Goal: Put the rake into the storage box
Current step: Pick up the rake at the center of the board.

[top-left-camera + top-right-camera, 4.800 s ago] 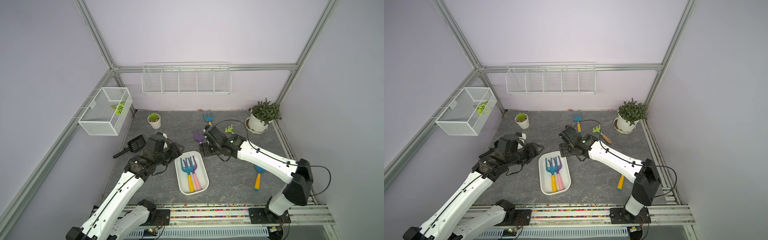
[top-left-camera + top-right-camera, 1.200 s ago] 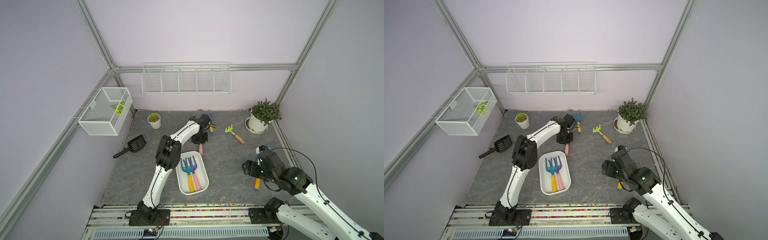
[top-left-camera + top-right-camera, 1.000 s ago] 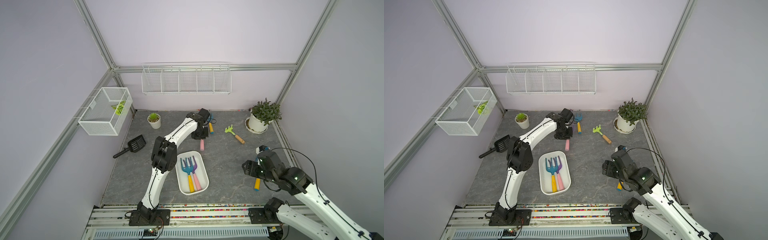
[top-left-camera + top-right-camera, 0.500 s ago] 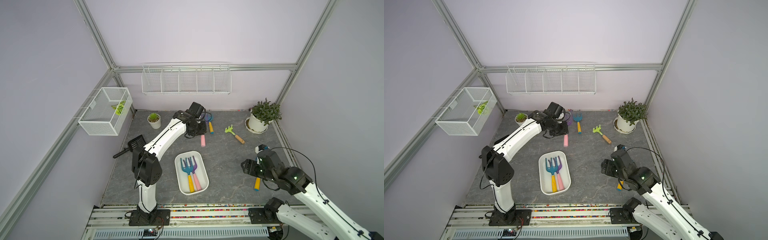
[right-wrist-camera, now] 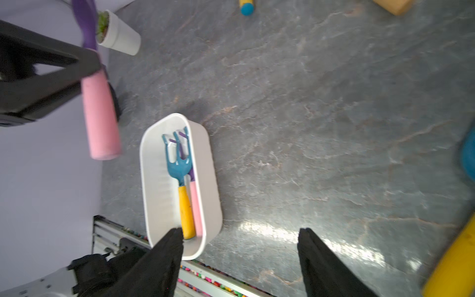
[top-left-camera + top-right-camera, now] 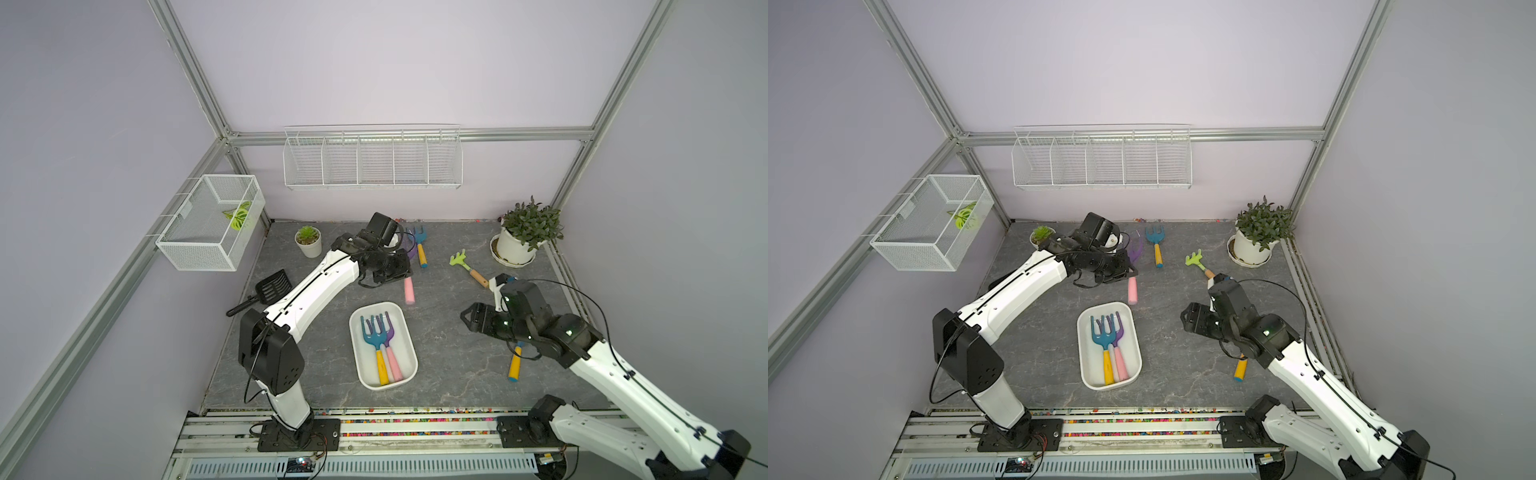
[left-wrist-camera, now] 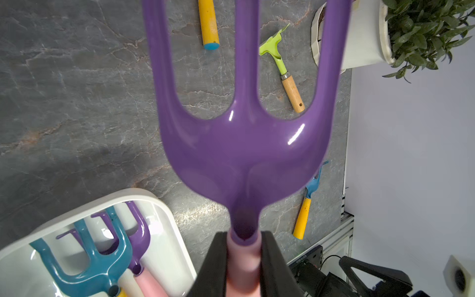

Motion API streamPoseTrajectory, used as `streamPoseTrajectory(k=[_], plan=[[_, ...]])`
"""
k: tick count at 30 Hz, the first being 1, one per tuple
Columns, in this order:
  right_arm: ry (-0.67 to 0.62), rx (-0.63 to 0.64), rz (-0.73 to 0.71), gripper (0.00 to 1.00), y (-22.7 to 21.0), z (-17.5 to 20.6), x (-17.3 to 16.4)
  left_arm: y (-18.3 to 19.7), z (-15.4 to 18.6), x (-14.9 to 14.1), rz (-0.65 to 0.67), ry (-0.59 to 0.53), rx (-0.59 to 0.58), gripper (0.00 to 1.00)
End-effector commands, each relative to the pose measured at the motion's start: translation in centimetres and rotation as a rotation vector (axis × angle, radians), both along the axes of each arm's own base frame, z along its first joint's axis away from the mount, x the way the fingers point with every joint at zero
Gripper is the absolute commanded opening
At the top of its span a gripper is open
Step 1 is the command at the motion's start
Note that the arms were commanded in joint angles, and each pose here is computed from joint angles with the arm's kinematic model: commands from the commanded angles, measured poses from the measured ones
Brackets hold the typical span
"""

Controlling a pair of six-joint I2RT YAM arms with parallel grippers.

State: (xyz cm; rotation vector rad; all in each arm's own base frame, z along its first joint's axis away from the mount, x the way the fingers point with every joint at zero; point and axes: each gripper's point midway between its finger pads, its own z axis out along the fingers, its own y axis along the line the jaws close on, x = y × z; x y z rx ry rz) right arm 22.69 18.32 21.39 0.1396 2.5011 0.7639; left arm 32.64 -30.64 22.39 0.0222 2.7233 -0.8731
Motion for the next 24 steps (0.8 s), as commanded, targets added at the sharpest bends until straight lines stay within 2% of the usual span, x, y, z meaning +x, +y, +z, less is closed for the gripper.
streamPoseTrajectory(k=[1, 9, 14, 19, 24], plan=[[-0.064, 0.122, 0.099, 0.76, 3.5, 3.3, 1.6, 0.1, 1.6, -0.9, 0.023, 0.001, -0.045, 0.00], [-0.083, 0.172, 0.243, 0.77, 9.2, 5.6, 3.0, 0.7, 2.2, -2.0, 0.044, 0.020, -0.067, 0.00], [-0.063, 0.171, 0.315, 0.76, 12.5, 5.4, 2.9, 1.0, 2.4, -2.7, 0.044, 0.028, -0.085, 0.00], [-0.050, 0.167, 0.341, 0.74, 14.1, 4.7, 3.0, 1.2, 2.6, -3.2, 0.051, 0.028, -0.096, 0.00], [-0.032, 0.167, 0.355, 0.67, 15.0, 3.8, 3.0, 1.2, 2.8, -3.4, 0.049, 0.032, -0.108, 0.00]])
